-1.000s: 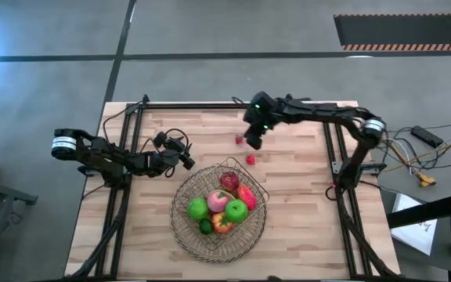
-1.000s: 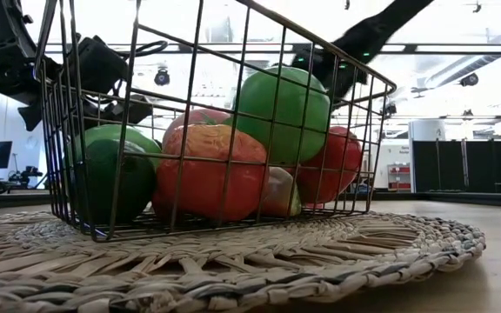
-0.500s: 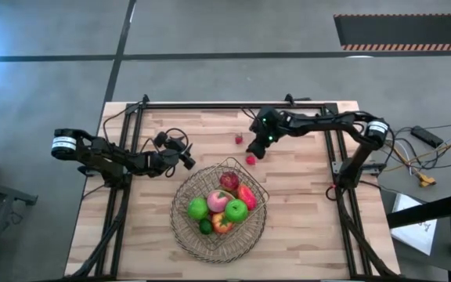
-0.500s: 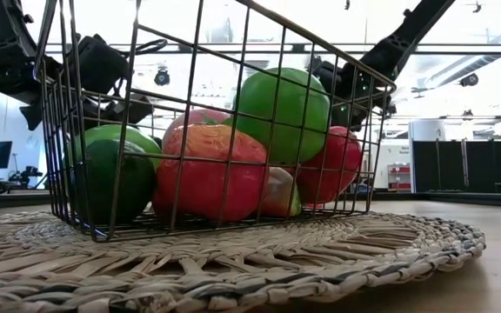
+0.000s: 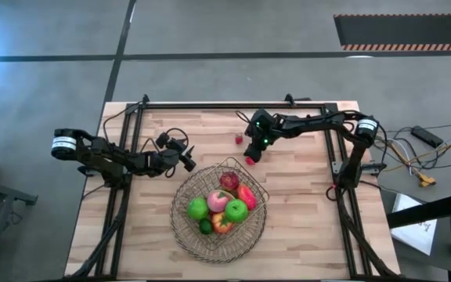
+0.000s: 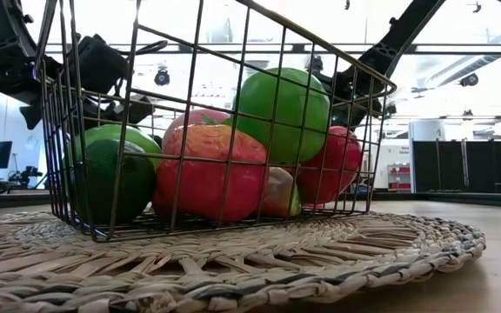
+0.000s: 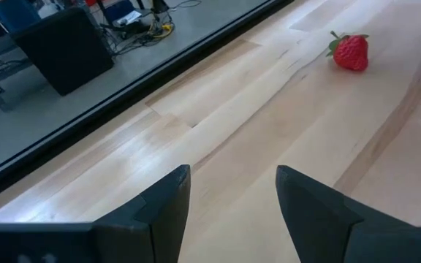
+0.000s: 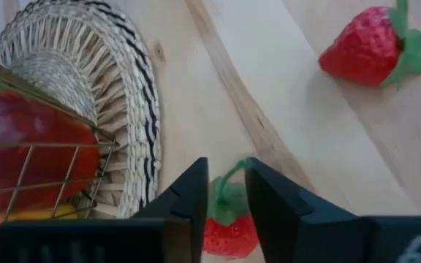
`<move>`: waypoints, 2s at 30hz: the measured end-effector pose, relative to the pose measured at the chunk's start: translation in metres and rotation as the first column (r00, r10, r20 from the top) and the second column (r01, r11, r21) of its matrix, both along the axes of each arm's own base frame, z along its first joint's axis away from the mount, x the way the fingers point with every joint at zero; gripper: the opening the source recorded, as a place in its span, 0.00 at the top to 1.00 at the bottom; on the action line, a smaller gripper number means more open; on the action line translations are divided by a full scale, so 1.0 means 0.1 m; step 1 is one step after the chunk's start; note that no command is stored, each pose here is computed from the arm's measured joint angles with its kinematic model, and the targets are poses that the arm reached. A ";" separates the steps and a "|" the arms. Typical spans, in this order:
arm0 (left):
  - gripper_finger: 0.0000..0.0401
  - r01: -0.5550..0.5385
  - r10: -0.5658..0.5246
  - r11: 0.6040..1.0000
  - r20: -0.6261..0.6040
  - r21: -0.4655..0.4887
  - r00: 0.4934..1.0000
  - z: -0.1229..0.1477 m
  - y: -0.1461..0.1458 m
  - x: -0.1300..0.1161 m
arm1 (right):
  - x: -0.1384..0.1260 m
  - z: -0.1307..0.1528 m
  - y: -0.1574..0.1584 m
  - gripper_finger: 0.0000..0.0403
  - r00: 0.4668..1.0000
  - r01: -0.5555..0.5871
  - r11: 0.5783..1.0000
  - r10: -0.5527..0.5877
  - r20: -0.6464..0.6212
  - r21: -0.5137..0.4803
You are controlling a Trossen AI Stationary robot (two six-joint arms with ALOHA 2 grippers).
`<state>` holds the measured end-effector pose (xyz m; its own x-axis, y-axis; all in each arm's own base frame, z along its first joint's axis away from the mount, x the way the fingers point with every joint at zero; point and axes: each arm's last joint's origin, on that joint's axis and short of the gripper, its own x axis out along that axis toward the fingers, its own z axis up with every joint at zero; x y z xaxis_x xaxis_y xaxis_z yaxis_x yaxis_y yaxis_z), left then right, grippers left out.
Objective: Build produce basket
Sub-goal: Put the bottom strawberry into the gold wire basket
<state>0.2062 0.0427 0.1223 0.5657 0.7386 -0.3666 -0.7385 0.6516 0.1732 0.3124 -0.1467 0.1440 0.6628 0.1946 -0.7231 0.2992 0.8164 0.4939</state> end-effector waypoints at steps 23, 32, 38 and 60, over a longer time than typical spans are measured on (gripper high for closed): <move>0.53 0.096 -0.090 0.990 0.054 -0.104 0.994 -0.02 -0.03 0.02 | 0.04 0.78 0.61 0.98 0.988 -0.030 0.899 0.092 0.123 -0.436; 0.53 0.102 -0.095 0.988 0.067 -0.117 0.993 -0.02 -0.05 0.02 | 0.03 1.34 1.30 0.98 0.899 0.010 0.824 0.241 0.366 -0.567; 0.53 0.104 -0.097 0.988 0.070 -0.116 0.993 -0.01 -0.05 0.03 | 0.15 1.39 1.81 0.98 0.784 -0.043 0.826 0.377 0.494 -0.563; 0.53 0.129 -0.101 0.969 0.143 -0.209 0.985 -0.02 -0.07 0.04 | 1.09 0.26 2.73 0.98 0.614 -0.293 0.809 0.568 0.549 -0.510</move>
